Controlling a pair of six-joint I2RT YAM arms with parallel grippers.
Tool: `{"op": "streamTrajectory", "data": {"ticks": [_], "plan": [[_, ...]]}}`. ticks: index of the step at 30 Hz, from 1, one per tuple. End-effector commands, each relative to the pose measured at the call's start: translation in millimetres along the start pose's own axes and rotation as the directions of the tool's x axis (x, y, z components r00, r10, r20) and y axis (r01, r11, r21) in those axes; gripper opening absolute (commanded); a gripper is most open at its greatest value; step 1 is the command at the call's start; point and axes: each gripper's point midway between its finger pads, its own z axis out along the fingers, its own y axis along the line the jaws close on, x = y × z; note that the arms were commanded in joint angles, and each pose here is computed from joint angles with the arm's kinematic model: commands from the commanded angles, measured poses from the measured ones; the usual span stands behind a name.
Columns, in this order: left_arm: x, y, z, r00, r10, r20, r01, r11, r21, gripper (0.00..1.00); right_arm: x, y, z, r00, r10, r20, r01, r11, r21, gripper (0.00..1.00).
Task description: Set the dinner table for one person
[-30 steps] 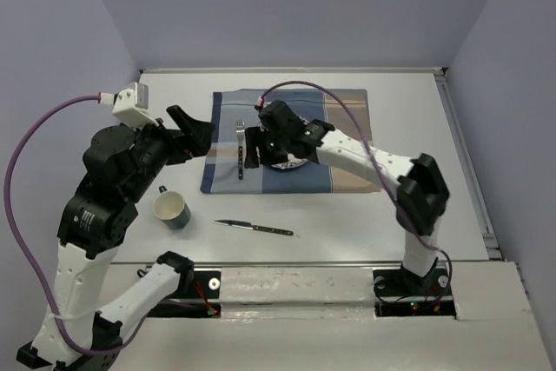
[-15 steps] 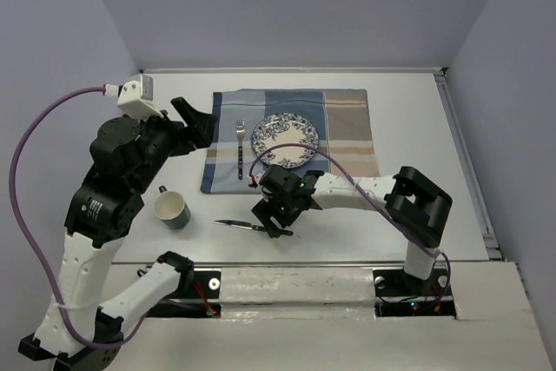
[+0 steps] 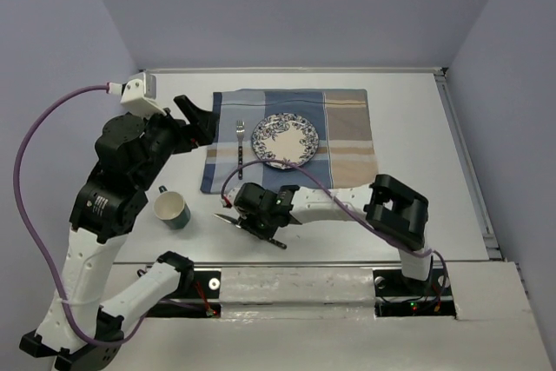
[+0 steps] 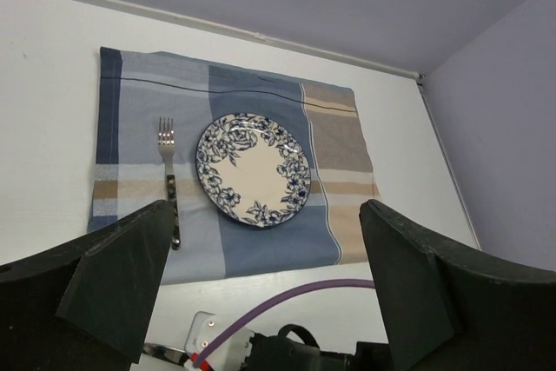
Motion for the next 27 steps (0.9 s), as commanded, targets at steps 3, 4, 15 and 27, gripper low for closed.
{"op": "streamTrajectory", "data": {"ticks": [3, 4, 15, 27], "plan": [[-27, -5, -10, 0.996, 0.022, 0.084, -0.023, 1.0, 0.006, 0.99, -47, 12, -58, 0.986, 0.062, 0.154, -0.058, 0.998, -0.032, 0.0], [-28, -5, -11, 0.996, 0.022, 0.085, -0.023, 1.0, 0.004, 0.99, -56, 7, -71, 0.977, 0.091, 0.19, -0.085, 0.996, -0.04, 0.0], [-2, -3, -3, 0.999, -0.006, 0.053, 0.004, 0.999, 0.042, 0.99, -48, -246, -166, 0.696, 0.532, 0.483, -0.691, 0.679, 0.247, 0.0], [14, 4, 3, 1.0, 0.008, 0.018, -0.008, 0.999, 0.031, 0.99, 10, -334, -122, 0.62, 0.674, 0.401, -0.784, 0.511, 0.352, 0.0]]}}
